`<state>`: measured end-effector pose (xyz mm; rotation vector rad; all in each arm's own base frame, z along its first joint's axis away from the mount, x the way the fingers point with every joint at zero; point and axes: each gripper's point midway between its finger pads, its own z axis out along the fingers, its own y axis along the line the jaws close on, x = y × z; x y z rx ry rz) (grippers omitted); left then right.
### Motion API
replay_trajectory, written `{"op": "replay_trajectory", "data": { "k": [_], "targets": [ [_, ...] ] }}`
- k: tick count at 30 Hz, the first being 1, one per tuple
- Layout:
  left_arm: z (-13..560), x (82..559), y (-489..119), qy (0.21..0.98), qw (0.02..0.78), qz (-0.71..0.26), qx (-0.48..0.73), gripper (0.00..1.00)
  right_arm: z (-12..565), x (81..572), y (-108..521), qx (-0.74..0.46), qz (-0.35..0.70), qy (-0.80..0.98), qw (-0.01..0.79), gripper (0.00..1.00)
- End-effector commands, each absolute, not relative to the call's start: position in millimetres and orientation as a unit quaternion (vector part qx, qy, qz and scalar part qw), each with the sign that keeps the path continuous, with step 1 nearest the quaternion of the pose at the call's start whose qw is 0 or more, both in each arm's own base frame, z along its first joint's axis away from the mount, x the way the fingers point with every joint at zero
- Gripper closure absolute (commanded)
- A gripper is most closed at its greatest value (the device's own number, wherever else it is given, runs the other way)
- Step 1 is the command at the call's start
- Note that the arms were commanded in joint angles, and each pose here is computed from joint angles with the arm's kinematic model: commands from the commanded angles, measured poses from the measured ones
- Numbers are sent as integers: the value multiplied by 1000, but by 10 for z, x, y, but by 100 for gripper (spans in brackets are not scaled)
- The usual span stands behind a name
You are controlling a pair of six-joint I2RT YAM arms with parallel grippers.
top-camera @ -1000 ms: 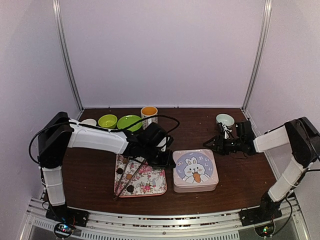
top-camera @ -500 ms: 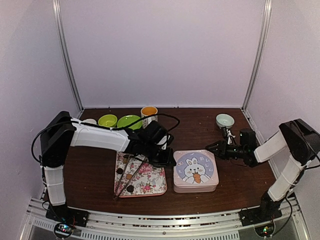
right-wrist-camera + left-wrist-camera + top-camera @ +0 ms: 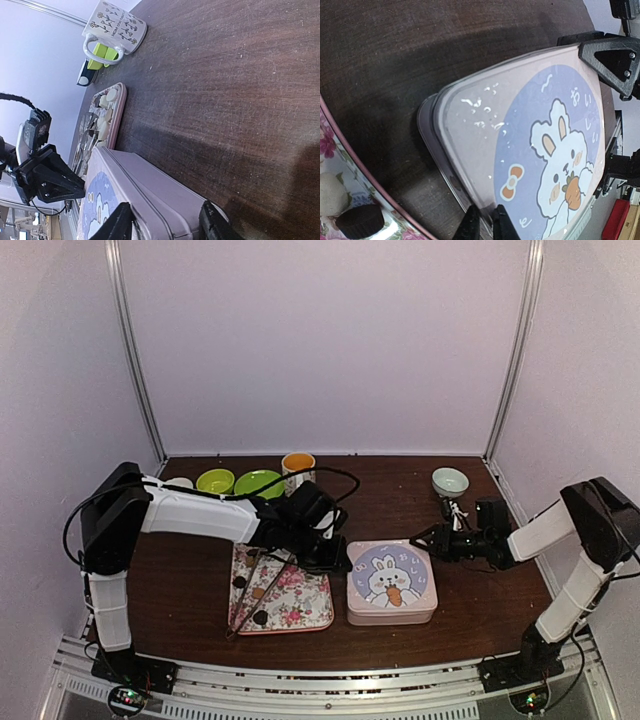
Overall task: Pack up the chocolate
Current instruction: Press the box lid onto the packing box.
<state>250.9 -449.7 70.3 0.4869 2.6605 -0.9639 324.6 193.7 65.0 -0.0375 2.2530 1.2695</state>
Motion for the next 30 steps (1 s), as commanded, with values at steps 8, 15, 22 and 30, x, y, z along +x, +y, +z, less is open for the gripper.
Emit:
{"op": "replay_trajectory", "data": {
  "k": [8,15,22,30],
  "targets": [
    [524,2533,-4496,921,132,-325,170,90,502,3107,2012,33,526,817,235,67],
    [468,2528,-4480,923,129,-320,169,89,329,3065,1998,46,517,827,218,73],
    [433,2518,-4519,922,124,-326,168,89,202,2977,1967,66,510,835,197,75],
    [402,2513,-4516,923,122,-324,169,89,115,2944,1936,92,503,840,181,80]
  ]
}}
